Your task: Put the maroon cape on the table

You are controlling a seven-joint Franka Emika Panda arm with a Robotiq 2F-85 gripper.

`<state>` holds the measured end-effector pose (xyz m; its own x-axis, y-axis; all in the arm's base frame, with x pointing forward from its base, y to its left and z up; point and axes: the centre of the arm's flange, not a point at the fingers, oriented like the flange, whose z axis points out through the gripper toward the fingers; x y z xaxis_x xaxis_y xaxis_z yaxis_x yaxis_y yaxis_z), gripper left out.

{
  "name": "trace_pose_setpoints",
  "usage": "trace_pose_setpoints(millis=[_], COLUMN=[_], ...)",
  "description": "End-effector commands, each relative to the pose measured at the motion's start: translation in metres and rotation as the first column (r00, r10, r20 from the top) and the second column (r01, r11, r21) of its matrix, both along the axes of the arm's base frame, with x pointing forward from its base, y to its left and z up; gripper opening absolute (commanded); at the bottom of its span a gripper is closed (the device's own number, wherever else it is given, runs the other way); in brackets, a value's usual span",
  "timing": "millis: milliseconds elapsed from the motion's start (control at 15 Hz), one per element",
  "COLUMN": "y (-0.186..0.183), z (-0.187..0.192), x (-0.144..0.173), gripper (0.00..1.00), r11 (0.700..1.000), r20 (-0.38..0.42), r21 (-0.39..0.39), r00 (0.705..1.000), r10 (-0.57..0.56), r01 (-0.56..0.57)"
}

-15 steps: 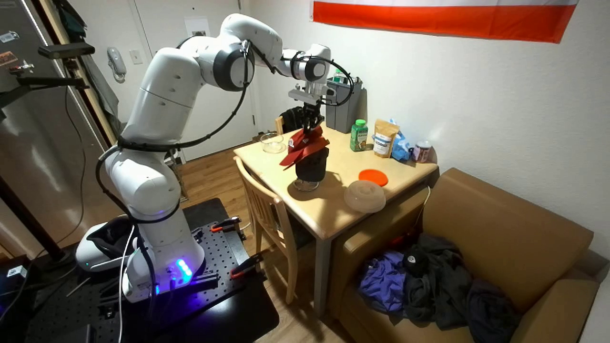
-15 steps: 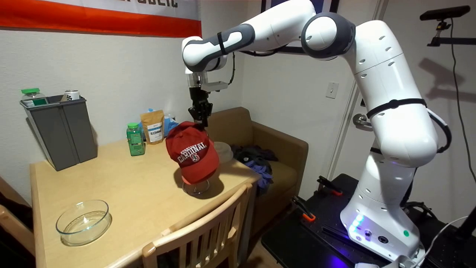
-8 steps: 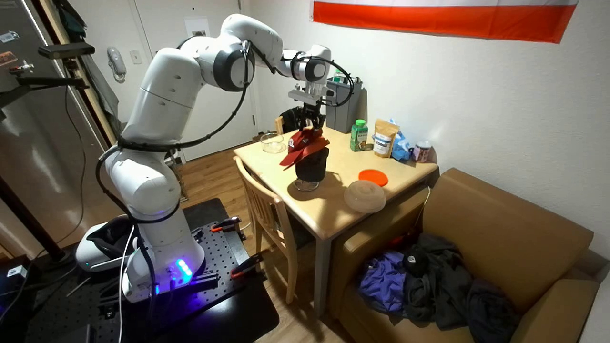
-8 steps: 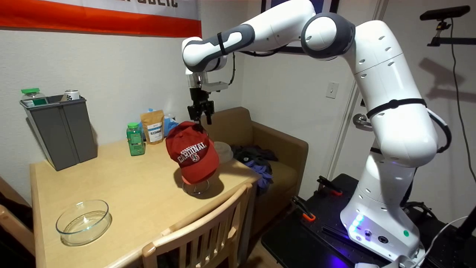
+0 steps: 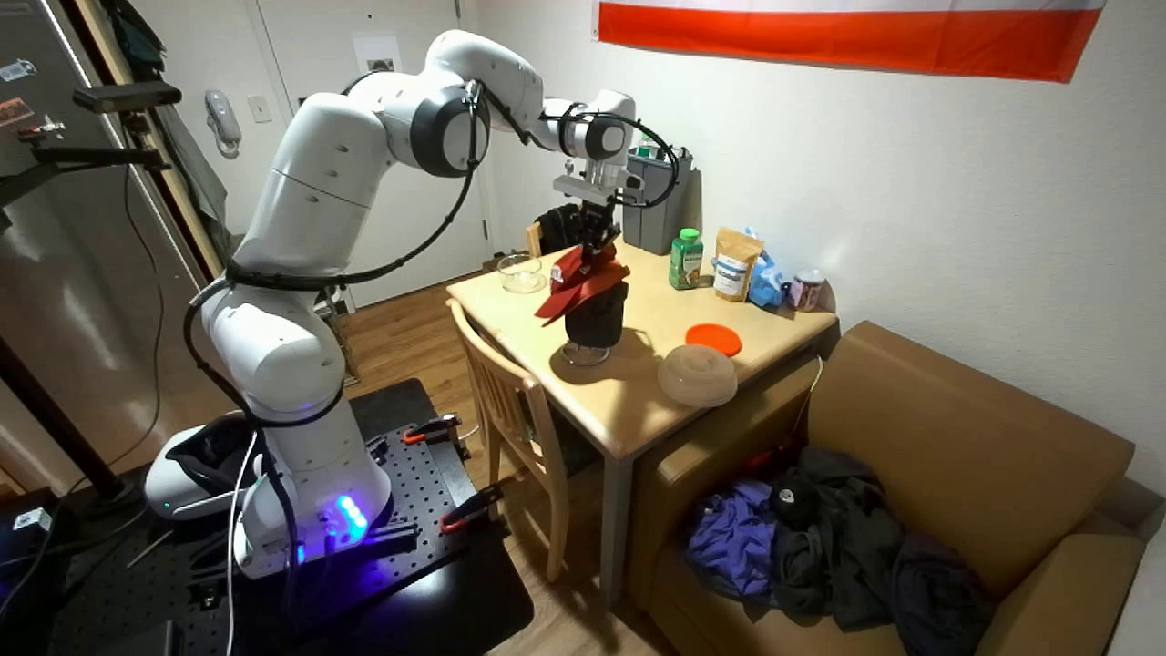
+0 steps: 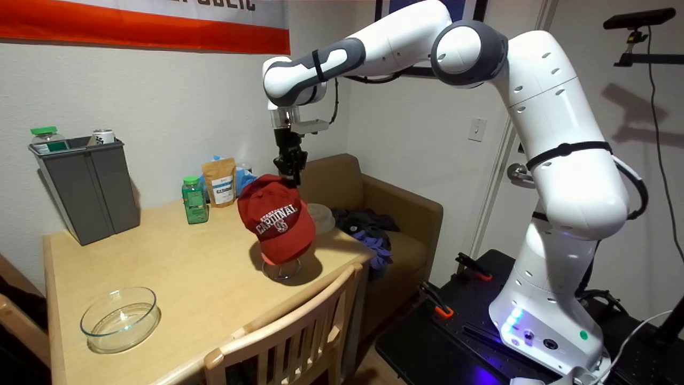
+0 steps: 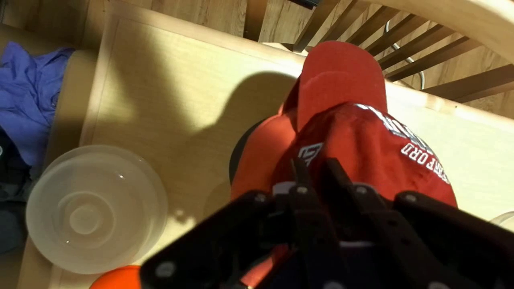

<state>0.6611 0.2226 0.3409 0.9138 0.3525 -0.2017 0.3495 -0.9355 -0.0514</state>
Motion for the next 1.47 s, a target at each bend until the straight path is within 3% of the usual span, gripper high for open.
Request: trace_pose_setpoints(millis=[0,400,1400], y=[-0.005,-0.001,-0.01], z=[0.009,0.027,0.136], x=[0.003,-0.008,-0.04], gripper=[0.0,0.0,0.0], r11=[1.0,1.0,0.999], r20=[-0.003,0.026,0.174], r21=[0.003,0.002,0.001], r00=[1.0,1.0,0.984], r10=[0.014,0.014,-0.043], r01=[-0.014,-0.014,0.044])
